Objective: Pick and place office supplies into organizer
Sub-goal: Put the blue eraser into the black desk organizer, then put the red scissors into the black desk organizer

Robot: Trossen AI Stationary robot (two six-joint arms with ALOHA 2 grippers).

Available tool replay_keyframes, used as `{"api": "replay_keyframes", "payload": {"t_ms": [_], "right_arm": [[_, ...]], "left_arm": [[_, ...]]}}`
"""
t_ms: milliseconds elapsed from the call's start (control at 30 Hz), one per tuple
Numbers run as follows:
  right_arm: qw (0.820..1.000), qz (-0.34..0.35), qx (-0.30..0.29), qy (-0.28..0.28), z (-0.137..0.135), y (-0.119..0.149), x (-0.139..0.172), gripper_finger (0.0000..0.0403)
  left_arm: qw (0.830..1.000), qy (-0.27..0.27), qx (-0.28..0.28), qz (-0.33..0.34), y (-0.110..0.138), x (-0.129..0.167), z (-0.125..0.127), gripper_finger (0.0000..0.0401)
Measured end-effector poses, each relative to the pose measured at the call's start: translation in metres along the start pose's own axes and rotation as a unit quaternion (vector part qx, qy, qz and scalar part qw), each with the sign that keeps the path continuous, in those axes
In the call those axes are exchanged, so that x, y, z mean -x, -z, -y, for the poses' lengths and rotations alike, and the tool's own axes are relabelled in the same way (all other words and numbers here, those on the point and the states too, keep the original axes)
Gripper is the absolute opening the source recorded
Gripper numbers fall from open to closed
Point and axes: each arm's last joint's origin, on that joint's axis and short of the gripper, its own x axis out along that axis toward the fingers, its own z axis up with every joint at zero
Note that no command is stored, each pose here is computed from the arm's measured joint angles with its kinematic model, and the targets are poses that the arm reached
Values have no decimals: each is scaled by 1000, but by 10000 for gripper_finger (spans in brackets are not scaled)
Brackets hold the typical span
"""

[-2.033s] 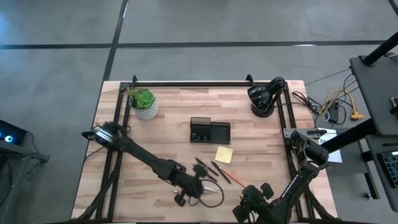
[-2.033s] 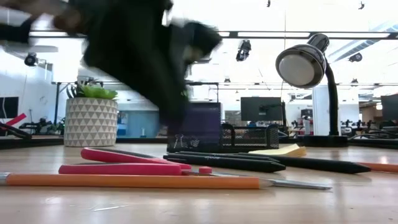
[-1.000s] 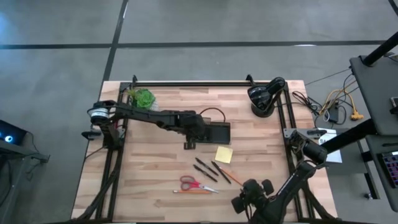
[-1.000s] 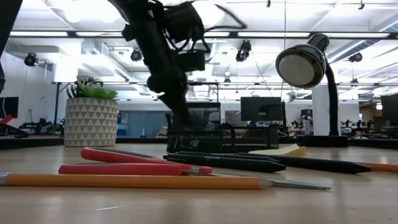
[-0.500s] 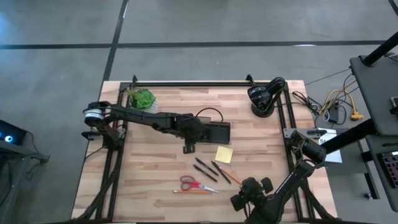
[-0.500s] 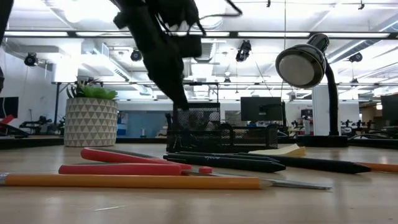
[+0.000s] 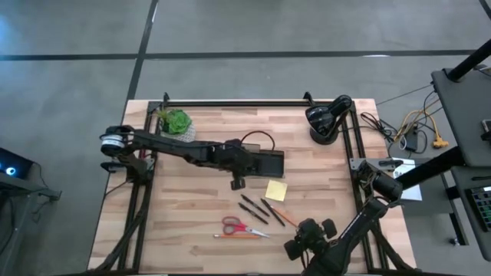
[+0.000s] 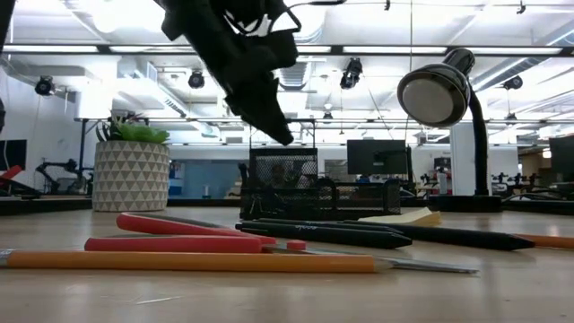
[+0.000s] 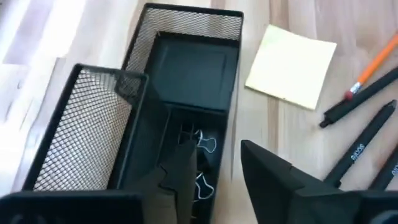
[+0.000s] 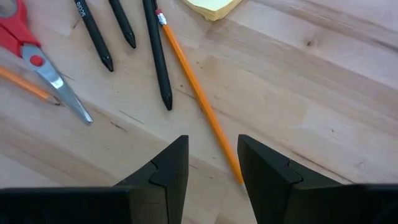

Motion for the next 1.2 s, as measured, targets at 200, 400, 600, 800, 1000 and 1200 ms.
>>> {"api": "replay_keyframes", "payload": {"t_ms": [200, 400, 600, 800, 1000, 1200], "right_arm": [[1000, -1, -2, 0, 0, 0, -1, 132], [1000, 1, -3, 5, 0, -1, -3, 132], [1000, 2, -3, 7, 1, -1, -4, 132], [1000, 5, 1, 12, 3, 0, -7, 132], [1000, 5, 1, 13, 3, 0, -8, 132], [1000, 3, 0, 10, 3, 0, -8, 132]], "left_arm": [[999, 1, -11, -45, 12, -19, -2, 60], [997, -19, -17, -78, 21, -34, -3, 27], [991, -72, -20, -111, 28, -33, -7, 14], [987, -74, -20, -138, 33, -27, -6, 13], [997, -21, 13, -70, 12, 11, 7, 13], [983, 173, 34, -47, 4, 50, 18, 13]]}}
